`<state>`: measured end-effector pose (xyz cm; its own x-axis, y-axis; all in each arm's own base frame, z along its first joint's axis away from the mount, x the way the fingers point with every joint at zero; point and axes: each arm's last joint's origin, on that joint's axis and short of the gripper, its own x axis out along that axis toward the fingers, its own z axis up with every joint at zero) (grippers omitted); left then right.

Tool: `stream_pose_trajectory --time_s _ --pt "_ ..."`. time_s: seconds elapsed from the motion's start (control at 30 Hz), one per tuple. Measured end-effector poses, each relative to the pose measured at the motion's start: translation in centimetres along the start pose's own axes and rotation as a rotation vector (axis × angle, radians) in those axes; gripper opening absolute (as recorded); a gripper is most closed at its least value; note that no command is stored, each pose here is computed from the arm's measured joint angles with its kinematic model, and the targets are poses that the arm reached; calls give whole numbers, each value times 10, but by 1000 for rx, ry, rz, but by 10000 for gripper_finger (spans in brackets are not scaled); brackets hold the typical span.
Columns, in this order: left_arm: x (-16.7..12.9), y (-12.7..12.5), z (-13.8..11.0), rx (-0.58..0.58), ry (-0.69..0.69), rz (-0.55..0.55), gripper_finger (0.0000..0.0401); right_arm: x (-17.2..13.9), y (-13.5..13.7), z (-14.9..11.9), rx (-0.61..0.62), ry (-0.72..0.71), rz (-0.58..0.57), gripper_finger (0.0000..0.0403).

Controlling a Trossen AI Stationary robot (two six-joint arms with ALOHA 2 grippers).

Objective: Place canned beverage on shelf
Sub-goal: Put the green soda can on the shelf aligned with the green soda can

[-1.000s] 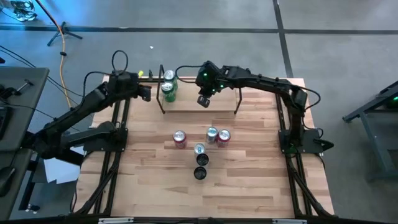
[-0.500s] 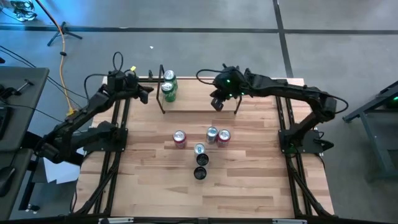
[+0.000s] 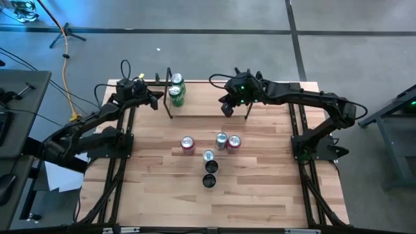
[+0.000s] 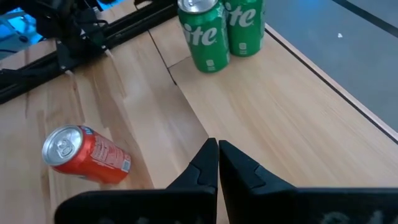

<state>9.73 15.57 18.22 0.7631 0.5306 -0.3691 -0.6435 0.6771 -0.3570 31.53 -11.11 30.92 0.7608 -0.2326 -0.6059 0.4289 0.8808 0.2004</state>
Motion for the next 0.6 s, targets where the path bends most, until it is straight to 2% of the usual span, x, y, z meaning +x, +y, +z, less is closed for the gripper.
stream_pose_trajectory --time_s 0.6 --pt "24 7 -10 -48 67 -107 0 0 4 3 -6 -34 9 0"
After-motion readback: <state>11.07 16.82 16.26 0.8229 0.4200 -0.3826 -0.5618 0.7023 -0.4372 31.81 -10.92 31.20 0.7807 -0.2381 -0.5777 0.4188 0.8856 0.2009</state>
